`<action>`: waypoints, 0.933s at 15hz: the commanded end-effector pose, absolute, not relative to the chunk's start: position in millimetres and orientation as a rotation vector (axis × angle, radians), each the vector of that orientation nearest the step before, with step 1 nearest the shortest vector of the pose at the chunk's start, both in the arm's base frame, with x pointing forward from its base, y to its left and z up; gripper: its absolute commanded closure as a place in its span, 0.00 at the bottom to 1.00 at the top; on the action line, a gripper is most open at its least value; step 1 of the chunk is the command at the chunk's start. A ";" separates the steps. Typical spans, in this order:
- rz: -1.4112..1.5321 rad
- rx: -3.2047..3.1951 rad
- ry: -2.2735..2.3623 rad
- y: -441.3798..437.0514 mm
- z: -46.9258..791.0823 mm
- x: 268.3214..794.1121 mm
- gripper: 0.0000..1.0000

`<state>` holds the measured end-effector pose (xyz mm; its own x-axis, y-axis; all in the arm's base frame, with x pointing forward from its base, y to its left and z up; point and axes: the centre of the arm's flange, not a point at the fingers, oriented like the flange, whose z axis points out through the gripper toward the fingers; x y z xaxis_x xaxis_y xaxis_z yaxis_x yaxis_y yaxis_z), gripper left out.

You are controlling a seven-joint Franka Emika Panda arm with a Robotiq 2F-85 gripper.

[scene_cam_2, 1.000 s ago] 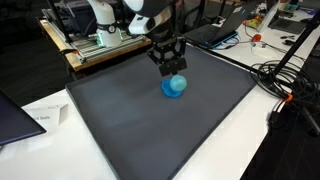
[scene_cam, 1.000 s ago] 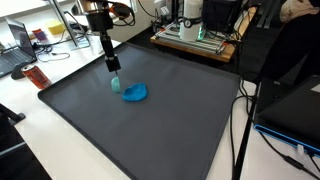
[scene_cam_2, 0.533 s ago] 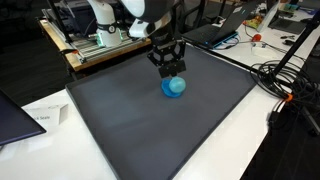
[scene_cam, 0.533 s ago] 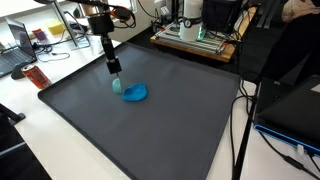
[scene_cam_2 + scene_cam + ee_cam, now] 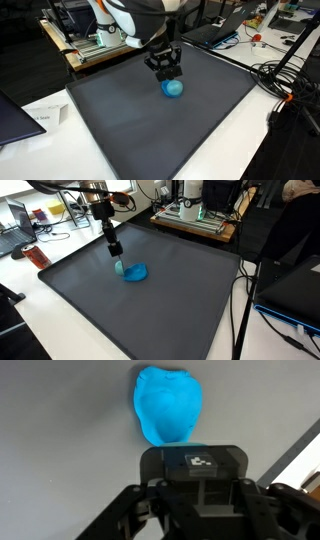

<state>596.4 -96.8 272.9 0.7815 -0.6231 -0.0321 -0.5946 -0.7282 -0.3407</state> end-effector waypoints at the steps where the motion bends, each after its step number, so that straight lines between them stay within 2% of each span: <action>1: -0.017 -2.570 0.964 -121.1 283.4 619.4 0.78; 14: -0.005 -2.409 1.003 -151.3 285.4 620.3 0.78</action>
